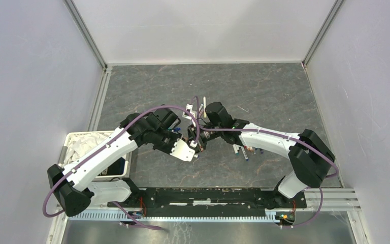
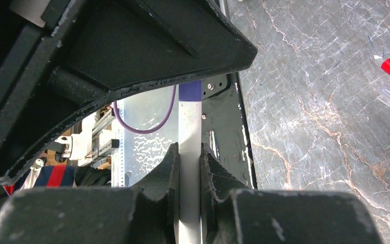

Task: Open the pen caps
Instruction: Open the pen cap from the pen.

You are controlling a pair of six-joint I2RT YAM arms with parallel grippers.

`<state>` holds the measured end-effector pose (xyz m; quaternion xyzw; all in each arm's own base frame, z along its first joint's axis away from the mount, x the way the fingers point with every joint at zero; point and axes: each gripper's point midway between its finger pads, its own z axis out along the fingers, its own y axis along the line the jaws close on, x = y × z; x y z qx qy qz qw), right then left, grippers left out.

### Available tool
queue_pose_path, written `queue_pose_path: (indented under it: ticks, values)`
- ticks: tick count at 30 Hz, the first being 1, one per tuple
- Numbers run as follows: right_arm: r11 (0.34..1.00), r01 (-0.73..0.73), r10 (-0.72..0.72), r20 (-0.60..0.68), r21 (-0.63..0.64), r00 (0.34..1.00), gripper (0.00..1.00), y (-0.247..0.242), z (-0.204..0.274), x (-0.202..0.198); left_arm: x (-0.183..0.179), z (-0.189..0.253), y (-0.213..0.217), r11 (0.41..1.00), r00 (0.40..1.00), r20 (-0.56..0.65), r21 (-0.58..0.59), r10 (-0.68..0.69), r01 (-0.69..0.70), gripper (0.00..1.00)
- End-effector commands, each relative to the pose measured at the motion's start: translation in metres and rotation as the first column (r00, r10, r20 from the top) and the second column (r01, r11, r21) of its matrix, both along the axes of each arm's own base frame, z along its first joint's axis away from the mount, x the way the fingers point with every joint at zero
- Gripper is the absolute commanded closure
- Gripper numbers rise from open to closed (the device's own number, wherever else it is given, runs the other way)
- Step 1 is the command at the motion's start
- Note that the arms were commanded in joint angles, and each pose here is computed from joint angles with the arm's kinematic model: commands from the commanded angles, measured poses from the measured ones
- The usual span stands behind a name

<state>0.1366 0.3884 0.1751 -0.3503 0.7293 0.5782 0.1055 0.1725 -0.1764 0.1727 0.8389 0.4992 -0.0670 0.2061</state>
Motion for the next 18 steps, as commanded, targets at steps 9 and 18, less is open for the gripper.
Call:
queue_pose_path:
  ticks: [9, 18]
  values:
    - [0.998, 0.001, -0.004, 0.041, 0.068, 0.999, 1.0, 0.002, 0.019, 0.001, -0.007, 0.01, -0.012, 0.998, 0.999, -0.046, -0.057, -0.008, 0.005, 0.82]
    - [0.995, 0.005, -0.008, 0.027, 0.103, 1.0, 0.82, 0.014, 0.025, 0.003, -0.015, 0.006, -0.014, 0.998, 0.997, -0.08, -0.06, -0.022, 0.017, 0.98]
